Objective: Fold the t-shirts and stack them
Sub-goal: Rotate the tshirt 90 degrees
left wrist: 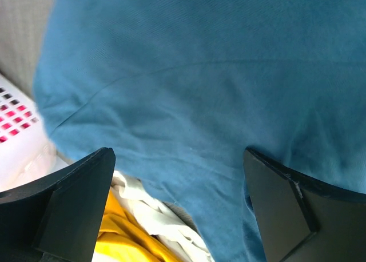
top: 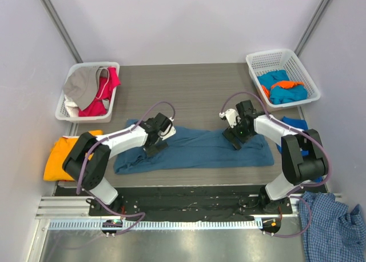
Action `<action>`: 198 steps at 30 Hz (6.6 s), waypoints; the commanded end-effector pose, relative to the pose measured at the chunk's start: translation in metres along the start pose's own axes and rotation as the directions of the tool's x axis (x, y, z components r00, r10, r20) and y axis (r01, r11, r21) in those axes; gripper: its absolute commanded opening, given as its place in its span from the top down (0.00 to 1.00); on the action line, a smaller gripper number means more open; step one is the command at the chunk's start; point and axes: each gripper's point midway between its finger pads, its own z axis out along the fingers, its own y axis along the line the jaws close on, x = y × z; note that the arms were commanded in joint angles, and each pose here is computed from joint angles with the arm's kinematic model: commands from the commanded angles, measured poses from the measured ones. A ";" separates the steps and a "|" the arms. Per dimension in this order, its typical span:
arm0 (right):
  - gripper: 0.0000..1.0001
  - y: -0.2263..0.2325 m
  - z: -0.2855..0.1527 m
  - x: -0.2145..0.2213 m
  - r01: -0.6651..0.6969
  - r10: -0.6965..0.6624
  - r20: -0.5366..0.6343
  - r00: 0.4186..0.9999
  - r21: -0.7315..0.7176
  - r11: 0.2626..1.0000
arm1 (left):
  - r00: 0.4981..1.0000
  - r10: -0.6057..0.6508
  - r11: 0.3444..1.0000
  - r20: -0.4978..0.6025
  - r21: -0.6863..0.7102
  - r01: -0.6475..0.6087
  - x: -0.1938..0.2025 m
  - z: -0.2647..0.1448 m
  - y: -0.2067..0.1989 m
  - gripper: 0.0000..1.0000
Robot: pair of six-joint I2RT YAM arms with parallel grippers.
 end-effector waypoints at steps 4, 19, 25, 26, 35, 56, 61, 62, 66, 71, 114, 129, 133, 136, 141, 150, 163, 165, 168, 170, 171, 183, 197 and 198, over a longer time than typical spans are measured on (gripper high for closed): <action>0.11 0.003 0.019 -0.006 0.051 -0.050 0.016 0.999 -0.038 0.998 | 0.998 0.018 1.000 -0.068 -0.002 -0.018 0.000 0.022 0.004 0.00; 0.10 0.029 0.024 0.000 0.144 -0.145 0.000 0.989 -0.102 0.984 | 0.993 -0.003 1.000 -0.119 -0.028 0.000 -0.055 0.071 0.074 0.00; 0.10 0.049 0.020 -0.004 0.202 -0.202 0.015 0.979 -0.121 0.972 | 0.997 -0.043 0.993 -0.066 -0.111 0.035 -0.119 0.091 0.119 0.00; 0.10 0.051 0.016 -0.006 0.209 -0.207 0.029 0.978 -0.118 0.971 | 0.997 -0.046 0.992 -0.061 -0.121 0.038 -0.131 0.102 0.123 0.00; 0.10 0.063 0.004 -0.016 0.194 -0.192 0.031 0.981 -0.076 0.978 | 0.995 -0.091 0.956 -0.030 -0.281 0.079 -0.161 0.141 0.161 0.00; 0.08 0.022 -0.087 -0.093 0.093 -0.127 0.243 0.962 0.147 0.985 | 0.995 -0.102 0.955 -0.022 -0.281 0.091 -0.142 0.148 0.154 0.00; 0.08 0.013 -0.073 -0.129 0.094 -0.151 0.323 0.934 0.186 0.978 | 0.994 -0.108 0.957 -0.021 -0.274 0.098 -0.141 0.146 0.150 0.00; 0.08 0.012 -0.071 -0.133 0.096 -0.155 0.329 0.932 0.188 0.977 | 0.994 -0.107 0.956 -0.018 -0.276 0.099 -0.142 0.145 0.150 0.00; 0.08 0.009 -0.051 -0.152 0.108 -0.170 0.344 0.923 0.190 0.976 | 0.994 -0.104 0.957 -0.018 -0.275 0.095 -0.141 0.143 0.149 0.00; 0.08 0.011 -0.029 -0.165 0.122 -0.173 0.352 0.920 0.161 0.979 | 0.994 -0.109 0.956 -0.020 -0.275 0.099 -0.141 0.145 0.148 0.00; 0.08 0.139 -0.010 -0.100 0.319 -0.295 0.242 0.924 -0.067 0.945 | 0.991 -0.035 0.933 0.131 -0.350 0.080 -0.239 0.151 0.153 0.00; 0.08 0.154 0.002 -0.154 0.360 -0.331 0.291 0.897 -0.051 0.931 | 0.986 0.056 0.851 0.156 -0.525 0.034 -0.268 0.174 0.177 0.00; 0.08 0.154 0.016 -0.163 0.371 -0.344 0.282 0.896 -0.047 0.927 | 0.977 0.098 0.829 0.189 -0.558 0.026 -0.281 0.179 0.185 0.00; 0.08 0.155 0.023 -0.166 0.378 -0.352 0.275 0.895 -0.046 0.925 | 0.968 0.119 0.825 0.223 -0.565 0.029 -0.288 0.183 0.190 0.00; 0.08 0.156 0.033 -0.170 0.383 -0.359 0.262 0.896 -0.047 0.923 | 0.940 0.220 0.785 0.262 -0.620 -0.011 -0.306 0.183 0.201 0.00; 0.08 0.162 0.023 -0.190 0.334 -0.297 0.290 0.910 -0.087 0.939 | 0.859 0.348 0.739 0.375 -0.674 -0.005 -0.339 0.176 0.205 0.00; 0.08 0.191 0.001 -0.199 0.380 -0.316 0.340 0.886 -0.138 0.915 | 0.803 0.399 0.687 0.443 -0.725 0.058 -0.359 0.155 0.216 0.00; 0.08 0.191 -0.002 -0.201 0.384 -0.320 0.350 0.880 -0.130 0.914 | 0.801 0.385 0.675 0.459 -0.731 0.095 -0.360 0.147 0.222 0.00; 0.08 0.185 -0.011 -0.205 0.386 -0.327 0.363 0.872 -0.101 0.917 | 0.802 0.338 0.660 0.493 -0.731 0.171 -0.357 0.128 0.235 0.00; 0.08 0.180 -0.016 -0.206 0.388 -0.336 0.369 0.867 -0.075 0.918 | 0.799 0.310 0.643 0.516 -0.732 0.223 -0.354 0.110 0.245 0.00; 0.08 0.175 -0.023 -0.208 0.382 -0.338 0.377 0.862 -0.045 0.923 | 0.797 0.293 0.640 0.529 -0.728 0.247 -0.353 0.104 0.248 0.00; 0.07 0.143 -0.057 -0.190 0.351 -0.362 0.391 0.846 0.102 0.931 | 0.810 0.219 0.566 0.544 -0.747 0.349 -0.325 0.016 0.281 0.00; 0.00 0.070 -0.105 -0.166 0.103 -0.251 0.448 0.858 0.329 0.939 | 0.877 -0.035 0.835 0.478 -0.468 0.289 -0.210 -0.027 0.215 0.00; 0.00 0.065 -0.107 -0.165 0.085 -0.240 0.450 0.860 0.338 0.938 | 0.904 -0.063 0.885 0.423 -0.396 0.247 -0.190 -0.014 0.188 0.00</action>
